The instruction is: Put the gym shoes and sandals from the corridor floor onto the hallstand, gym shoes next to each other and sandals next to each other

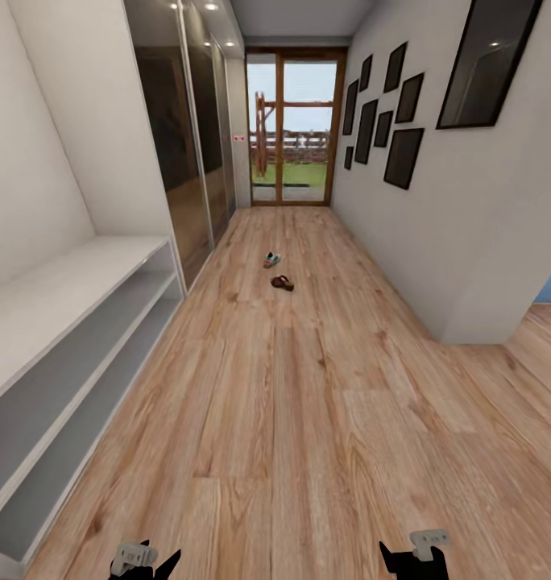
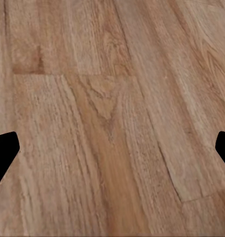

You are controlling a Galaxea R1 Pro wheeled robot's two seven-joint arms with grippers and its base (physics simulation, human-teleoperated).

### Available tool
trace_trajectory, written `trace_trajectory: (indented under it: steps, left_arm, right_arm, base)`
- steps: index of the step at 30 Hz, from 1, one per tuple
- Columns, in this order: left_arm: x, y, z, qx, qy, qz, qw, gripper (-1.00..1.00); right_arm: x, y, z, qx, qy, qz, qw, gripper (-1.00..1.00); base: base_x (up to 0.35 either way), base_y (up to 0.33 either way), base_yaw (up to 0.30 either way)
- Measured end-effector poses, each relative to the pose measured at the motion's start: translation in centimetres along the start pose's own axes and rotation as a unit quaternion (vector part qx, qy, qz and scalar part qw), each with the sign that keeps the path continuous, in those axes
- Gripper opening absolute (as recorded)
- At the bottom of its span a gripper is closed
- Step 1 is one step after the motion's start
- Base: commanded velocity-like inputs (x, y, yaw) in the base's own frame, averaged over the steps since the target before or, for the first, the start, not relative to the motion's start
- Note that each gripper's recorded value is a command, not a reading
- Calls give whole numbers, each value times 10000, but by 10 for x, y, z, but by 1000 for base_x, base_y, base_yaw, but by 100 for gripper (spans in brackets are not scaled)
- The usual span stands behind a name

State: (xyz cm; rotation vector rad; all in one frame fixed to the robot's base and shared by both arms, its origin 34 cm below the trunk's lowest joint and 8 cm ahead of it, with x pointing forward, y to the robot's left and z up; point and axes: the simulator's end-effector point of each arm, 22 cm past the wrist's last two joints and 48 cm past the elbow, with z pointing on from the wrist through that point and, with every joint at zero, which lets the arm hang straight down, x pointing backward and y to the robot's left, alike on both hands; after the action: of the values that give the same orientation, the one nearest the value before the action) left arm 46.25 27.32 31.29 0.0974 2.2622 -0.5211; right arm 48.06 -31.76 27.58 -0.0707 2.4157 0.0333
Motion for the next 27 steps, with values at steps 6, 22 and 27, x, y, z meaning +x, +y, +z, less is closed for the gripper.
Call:
trace_trajectory:
  steps: [6, 22, 27]
  left_arm:
    - [0, 0, 0, 1, 0, 0, 10000, 100]
    - [0, 0, 0, -1, 0, 1, 10000, 100]
    - [0, 0, 0, -2, 0, 1, 10000, 100]
  right_arm:
    - [0, 0, 0, 2, -1, 3, 10000, 100]
    - [0, 0, 0, 2, -1, 5, 10000, 100]
    - [0, 0, 0, 1, -1, 6, 10000, 100]
  base:
    - [339, 0, 0]
    - [339, 0, 0]
    - [339, 0, 0]
